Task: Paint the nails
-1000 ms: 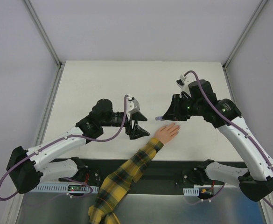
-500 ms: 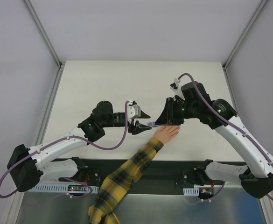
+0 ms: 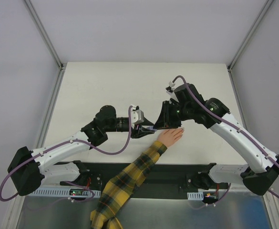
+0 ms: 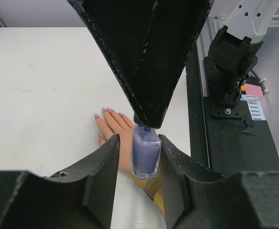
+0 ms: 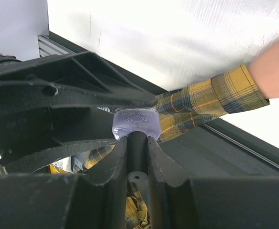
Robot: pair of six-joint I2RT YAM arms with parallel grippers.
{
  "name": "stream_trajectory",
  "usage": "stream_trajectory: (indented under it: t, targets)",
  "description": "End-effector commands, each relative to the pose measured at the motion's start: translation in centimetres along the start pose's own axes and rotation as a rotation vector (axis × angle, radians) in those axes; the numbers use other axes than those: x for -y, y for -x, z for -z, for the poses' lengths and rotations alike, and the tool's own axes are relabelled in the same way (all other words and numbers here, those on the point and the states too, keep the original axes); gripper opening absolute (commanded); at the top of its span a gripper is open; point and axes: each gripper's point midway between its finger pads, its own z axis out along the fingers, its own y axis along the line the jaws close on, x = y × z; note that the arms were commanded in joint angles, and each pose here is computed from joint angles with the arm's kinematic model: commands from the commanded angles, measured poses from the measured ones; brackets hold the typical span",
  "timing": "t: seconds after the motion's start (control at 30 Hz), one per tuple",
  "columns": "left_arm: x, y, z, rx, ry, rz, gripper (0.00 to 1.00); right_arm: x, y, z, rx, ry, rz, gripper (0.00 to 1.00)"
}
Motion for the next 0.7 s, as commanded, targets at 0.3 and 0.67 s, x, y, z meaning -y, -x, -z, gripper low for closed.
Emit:
stream_trajectory:
  t: [0.3, 0.67]
  targets:
    - [0.72, 1.44, -0.36, 0.041, -0.048, -0.039, 0.29, -2.11, 1.44, 1.10, 0.037, 0.030, 0.004, 0.01]
    - [0.91, 1.64, -0.48, 0.015, -0.053, -0.015, 0.00, -2.15, 1.02, 0.61, 0.016, 0.006, 0.068, 0.05]
